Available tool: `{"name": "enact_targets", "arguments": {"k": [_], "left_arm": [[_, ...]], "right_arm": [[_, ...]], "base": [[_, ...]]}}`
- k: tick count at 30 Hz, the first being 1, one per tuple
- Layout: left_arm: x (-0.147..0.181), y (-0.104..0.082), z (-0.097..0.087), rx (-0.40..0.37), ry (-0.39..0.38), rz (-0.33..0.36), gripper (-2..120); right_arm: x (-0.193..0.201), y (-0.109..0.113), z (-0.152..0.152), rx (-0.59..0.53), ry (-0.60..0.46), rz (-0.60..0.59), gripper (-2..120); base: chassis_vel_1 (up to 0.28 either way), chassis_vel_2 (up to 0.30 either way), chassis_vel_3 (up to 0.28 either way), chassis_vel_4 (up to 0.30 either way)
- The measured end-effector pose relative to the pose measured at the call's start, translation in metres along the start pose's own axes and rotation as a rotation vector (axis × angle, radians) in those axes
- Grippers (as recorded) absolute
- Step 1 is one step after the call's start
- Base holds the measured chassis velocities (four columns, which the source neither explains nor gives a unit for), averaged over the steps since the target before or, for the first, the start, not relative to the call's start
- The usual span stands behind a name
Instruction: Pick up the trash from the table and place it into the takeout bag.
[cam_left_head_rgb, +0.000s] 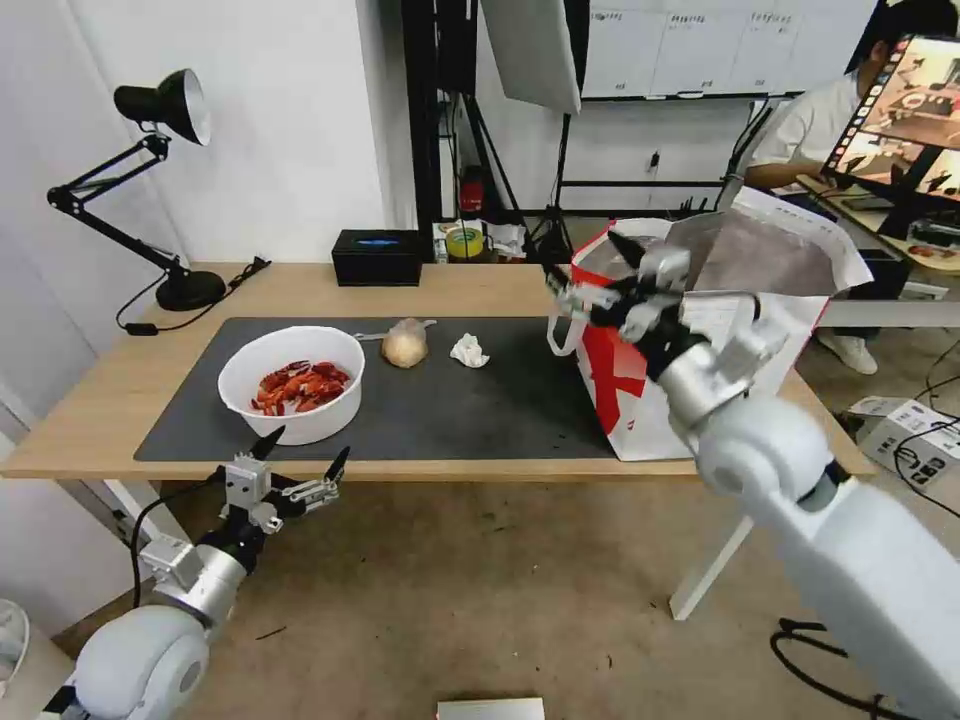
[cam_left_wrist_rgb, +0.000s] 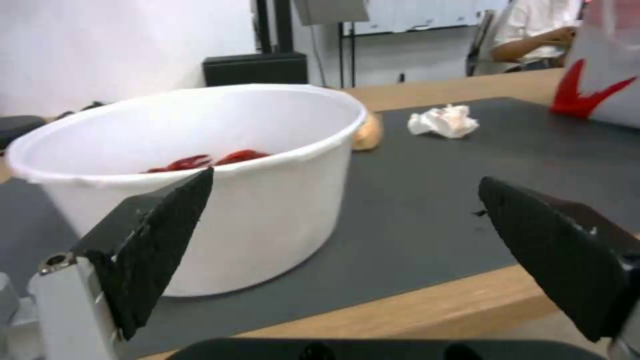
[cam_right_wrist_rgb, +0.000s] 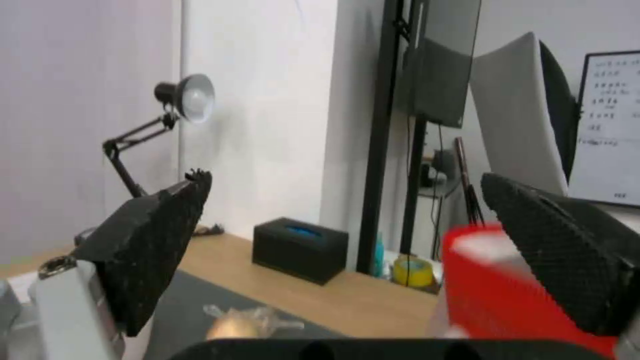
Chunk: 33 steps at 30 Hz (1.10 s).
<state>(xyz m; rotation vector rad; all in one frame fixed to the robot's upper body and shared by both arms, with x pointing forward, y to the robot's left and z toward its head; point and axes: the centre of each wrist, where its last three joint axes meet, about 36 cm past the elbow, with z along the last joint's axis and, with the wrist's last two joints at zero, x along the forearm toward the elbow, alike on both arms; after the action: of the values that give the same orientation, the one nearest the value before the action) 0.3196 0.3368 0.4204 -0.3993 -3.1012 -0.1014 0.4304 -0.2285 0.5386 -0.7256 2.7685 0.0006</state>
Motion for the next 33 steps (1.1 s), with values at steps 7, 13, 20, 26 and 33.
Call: {"name": "enact_targets", "arguments": {"k": [7,13,20,26,33], "left_arm": [[0.004,-0.002,0.006,-0.024,0.015,-0.062,100],[0.006,-0.004,0.011,-0.034,0.030,-0.114,100],[0.010,-0.008,0.015,-0.030,0.088,-0.150,100],[0.011,-0.009,0.017,-0.023,0.122,-0.162,100],[0.011,-0.010,0.016,-0.019,0.154,-0.175,100]], "right_arm": [[0.030,0.017,0.043,0.038,0.022,0.070,100],[0.062,0.034,0.071,-0.009,0.103,0.125,100],[0.100,0.061,0.096,-0.100,0.212,0.268,100],[0.108,0.075,0.101,-0.140,0.233,0.332,100],[0.116,0.085,0.106,-0.156,0.267,0.379,100]], "base": [[0.000,0.000,0.000,0.000],[0.000,0.000,0.000,0.000],[0.000,0.000,0.000,0.000],[0.000,0.000,0.000,0.000],[0.000,0.000,0.000,0.000]]}}
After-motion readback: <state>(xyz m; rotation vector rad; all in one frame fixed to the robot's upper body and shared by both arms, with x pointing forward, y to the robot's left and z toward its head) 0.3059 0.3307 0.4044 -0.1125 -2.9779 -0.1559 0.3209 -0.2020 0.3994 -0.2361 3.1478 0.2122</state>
